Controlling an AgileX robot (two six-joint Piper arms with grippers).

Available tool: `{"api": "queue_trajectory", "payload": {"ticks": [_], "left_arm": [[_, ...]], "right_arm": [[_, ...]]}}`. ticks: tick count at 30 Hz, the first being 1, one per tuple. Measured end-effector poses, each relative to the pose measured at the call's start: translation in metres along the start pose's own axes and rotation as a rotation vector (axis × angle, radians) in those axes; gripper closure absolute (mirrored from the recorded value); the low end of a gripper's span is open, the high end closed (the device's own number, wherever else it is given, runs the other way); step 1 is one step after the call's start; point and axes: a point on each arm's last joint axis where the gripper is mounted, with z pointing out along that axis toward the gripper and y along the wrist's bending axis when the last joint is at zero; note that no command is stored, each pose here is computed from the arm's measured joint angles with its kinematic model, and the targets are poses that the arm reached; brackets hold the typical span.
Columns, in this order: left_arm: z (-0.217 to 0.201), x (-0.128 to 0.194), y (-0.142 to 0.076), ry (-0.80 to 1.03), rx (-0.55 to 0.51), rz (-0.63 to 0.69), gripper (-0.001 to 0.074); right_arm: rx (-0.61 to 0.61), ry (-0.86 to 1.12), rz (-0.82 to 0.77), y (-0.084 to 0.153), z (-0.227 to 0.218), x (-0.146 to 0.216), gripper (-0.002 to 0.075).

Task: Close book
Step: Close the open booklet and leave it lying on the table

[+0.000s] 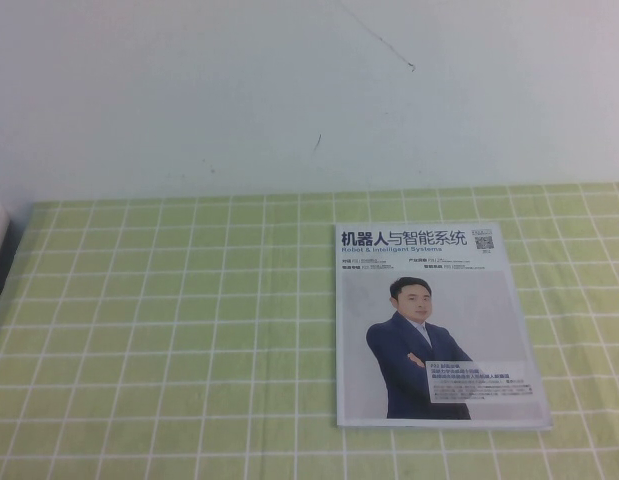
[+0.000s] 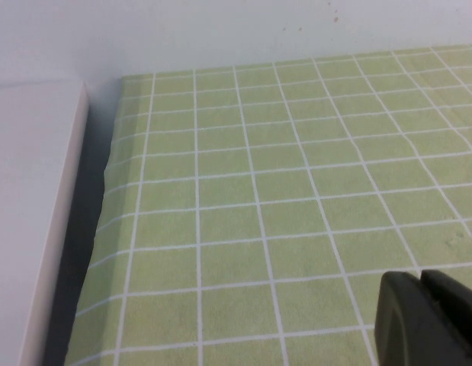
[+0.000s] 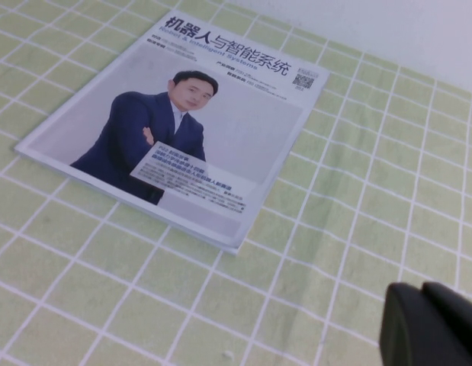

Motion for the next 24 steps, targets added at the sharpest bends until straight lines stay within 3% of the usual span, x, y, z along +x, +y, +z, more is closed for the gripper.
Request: {"api": "queue_trajectory", "payload": {"ticks": [18, 24], "left_arm": [[0.0, 0.0, 0.0, 0.007, -0.002, 0.002, 0.0738], [0.0, 0.0, 0.0, 0.007, -0.002, 0.002, 0.0738]], "right_arm": [[0.016, -0.029, 0.001, 0.0, 0.001, 0.003, 0.0727], [0.257, -0.147, -0.002, -0.004, -0.006, 0.015, 0.0727]]}}
